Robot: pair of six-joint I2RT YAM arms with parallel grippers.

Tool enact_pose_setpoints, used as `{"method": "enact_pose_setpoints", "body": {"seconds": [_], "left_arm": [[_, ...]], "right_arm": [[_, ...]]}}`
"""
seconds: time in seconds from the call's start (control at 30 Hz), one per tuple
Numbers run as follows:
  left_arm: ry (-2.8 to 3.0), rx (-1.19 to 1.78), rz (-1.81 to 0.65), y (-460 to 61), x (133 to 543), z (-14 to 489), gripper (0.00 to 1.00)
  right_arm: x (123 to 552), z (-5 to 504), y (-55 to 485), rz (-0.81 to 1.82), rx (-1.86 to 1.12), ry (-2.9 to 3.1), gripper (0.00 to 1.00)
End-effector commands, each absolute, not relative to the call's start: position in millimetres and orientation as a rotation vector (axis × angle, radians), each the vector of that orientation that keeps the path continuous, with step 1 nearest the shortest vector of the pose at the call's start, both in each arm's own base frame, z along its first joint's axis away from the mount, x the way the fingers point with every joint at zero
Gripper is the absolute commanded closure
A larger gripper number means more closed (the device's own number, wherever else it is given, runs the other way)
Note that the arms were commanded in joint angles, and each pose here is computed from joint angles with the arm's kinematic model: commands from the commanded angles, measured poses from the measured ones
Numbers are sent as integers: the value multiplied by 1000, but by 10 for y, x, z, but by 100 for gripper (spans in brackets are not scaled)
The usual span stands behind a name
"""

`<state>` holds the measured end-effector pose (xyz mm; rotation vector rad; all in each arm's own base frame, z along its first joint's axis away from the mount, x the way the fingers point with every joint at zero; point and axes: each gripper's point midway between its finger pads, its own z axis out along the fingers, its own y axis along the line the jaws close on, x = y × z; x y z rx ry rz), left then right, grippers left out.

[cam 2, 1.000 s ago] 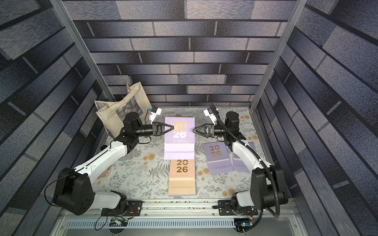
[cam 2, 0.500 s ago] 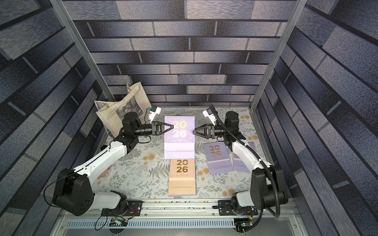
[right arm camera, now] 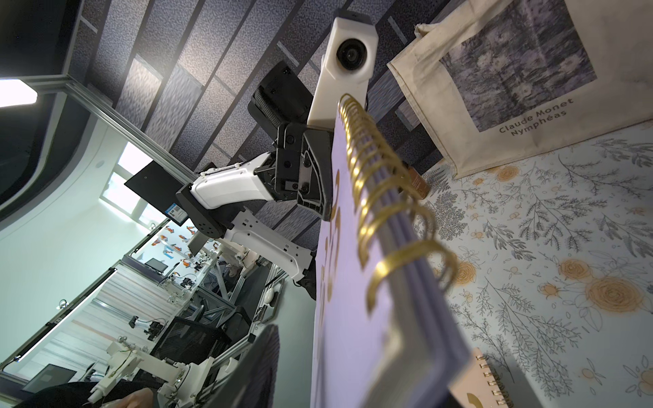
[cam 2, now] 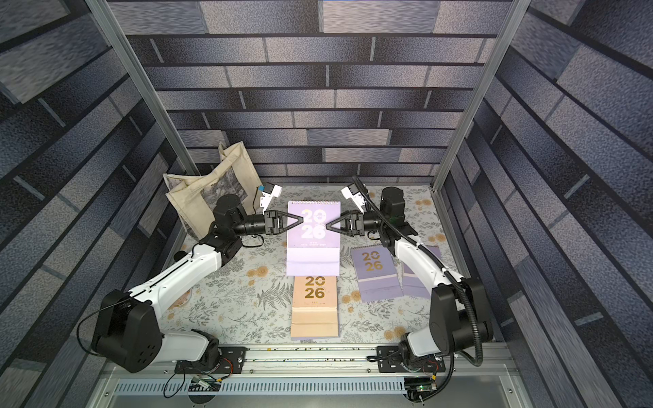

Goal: Stack the calendars
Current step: Place the calendar at the calendar.

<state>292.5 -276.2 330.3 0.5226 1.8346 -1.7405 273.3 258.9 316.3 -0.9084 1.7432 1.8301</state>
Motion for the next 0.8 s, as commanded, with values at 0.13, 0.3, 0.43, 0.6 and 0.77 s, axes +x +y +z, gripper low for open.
{"method": "enact_pose_setpoints", "body": {"seconds": [0.13,0.3,0.43,0.6,0.77], "left_arm": [[1788,560,-1748,-2785,2901,3371,100],[1788,548,-1746,-2790,2922,3367,100],[1791,543,-1746,-2786,2939,3354,100],[1804,513,-1741,-2738,2987,3325,88],[1813,481,-1717,-2625,3054,3322,42]], "right_arm": [[2701,3192,2687,1837,-974,1705,68],[2695,3175,2729,1840,-977,1706,79],[2737,3279,2746,1820,-986,1682,96],[2775,3286,2753,1808,-961,1687,100],[2794,3250,2752,1814,-915,1722,100]]}}
